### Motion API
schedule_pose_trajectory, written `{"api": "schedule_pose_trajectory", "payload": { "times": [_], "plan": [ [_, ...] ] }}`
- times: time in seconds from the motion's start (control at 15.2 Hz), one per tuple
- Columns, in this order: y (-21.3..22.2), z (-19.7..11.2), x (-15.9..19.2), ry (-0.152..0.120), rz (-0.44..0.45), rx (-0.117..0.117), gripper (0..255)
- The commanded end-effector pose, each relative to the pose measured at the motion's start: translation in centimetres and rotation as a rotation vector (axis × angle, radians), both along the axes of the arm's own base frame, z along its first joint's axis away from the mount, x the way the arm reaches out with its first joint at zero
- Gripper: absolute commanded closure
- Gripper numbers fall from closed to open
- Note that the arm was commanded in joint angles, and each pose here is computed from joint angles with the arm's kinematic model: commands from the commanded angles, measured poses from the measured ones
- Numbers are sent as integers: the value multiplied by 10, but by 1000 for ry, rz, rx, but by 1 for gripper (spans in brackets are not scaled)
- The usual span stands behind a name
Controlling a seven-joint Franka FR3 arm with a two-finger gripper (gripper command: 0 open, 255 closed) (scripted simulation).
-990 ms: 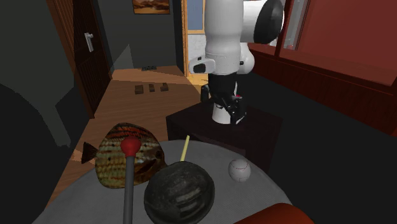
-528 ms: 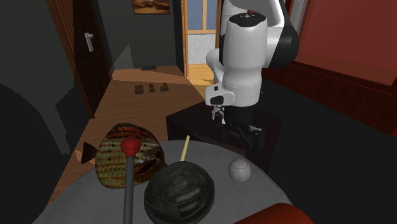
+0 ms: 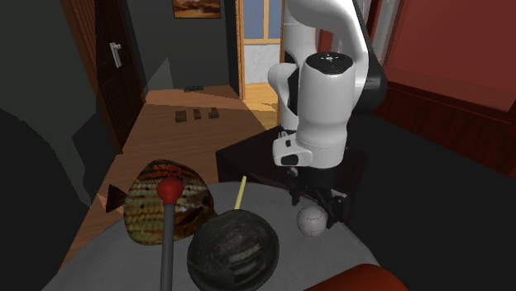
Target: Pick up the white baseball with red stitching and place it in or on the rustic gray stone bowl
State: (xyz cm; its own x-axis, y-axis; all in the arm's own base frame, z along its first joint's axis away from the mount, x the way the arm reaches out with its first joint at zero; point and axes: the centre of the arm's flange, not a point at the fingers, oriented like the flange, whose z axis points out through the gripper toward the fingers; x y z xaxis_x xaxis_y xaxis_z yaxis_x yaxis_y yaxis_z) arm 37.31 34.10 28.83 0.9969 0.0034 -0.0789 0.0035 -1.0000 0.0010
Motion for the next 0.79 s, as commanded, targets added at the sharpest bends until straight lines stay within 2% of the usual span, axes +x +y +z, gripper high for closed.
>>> {"api": "schedule_pose_trajectory", "payload": {
  "times": [0.0, 0.53, 0.59, 0.73],
  "plan": [
    [2, -11, 0, 0, 0, 0, 0],
    [2, -14, 0, 0, 0, 0, 0],
    [2, -14, 0, 0, 0, 0, 255],
    [2, -13, 0, 0, 0, 0, 255]
  ]
}}
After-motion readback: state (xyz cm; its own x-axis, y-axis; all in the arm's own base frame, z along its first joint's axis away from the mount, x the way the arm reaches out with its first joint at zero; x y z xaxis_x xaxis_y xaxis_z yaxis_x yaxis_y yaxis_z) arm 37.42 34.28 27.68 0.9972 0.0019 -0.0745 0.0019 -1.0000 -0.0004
